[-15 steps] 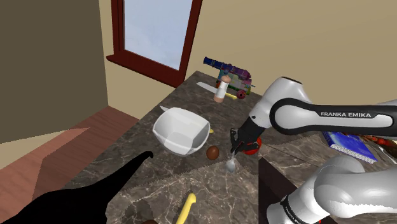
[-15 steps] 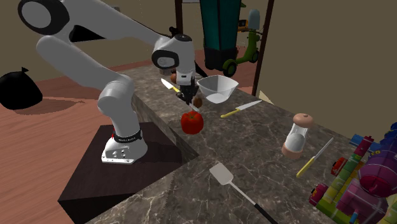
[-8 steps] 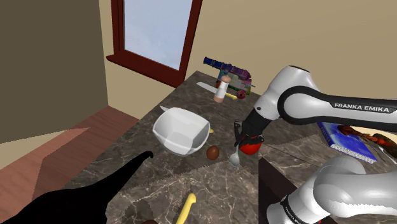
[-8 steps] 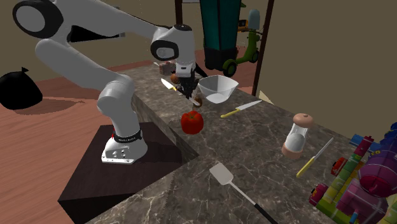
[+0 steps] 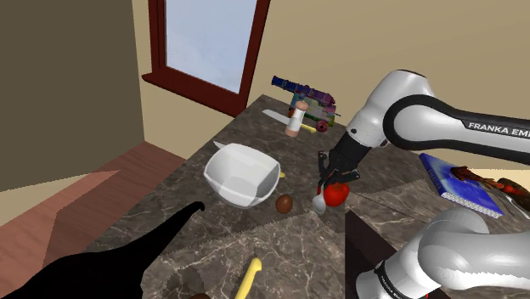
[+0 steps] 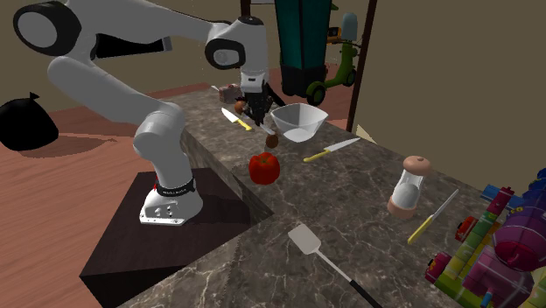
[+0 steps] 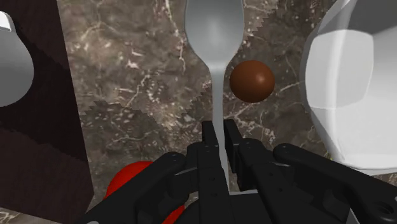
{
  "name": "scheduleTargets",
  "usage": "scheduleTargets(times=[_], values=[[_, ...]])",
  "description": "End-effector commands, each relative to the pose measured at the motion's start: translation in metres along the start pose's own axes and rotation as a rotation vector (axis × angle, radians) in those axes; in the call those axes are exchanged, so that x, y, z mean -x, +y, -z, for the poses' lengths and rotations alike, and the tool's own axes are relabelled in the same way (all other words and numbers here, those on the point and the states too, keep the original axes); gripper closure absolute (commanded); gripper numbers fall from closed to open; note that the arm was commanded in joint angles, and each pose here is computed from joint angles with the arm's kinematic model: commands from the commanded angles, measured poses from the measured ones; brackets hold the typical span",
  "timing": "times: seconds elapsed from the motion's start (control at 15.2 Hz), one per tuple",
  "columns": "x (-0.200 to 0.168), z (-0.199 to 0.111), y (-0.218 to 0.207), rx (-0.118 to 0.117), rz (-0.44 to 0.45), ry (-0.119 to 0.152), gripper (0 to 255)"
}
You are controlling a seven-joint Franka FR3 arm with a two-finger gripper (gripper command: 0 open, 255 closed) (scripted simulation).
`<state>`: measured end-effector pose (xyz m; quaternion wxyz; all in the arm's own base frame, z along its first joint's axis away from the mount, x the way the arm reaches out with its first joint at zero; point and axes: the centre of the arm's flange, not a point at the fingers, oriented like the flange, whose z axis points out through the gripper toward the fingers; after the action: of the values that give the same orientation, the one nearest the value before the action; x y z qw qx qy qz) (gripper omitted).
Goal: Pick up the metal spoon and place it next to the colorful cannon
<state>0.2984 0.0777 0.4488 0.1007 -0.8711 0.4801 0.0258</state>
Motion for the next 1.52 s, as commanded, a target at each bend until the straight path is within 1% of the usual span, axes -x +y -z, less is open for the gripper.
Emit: scheduleTargets(times=[0.0, 1.45], values=[[0.002, 0.010, -0.001, 0.000, 0.000, 0.000, 255], [0.018, 0.124, -0.019, 0.000, 0.000, 0.000, 255]])
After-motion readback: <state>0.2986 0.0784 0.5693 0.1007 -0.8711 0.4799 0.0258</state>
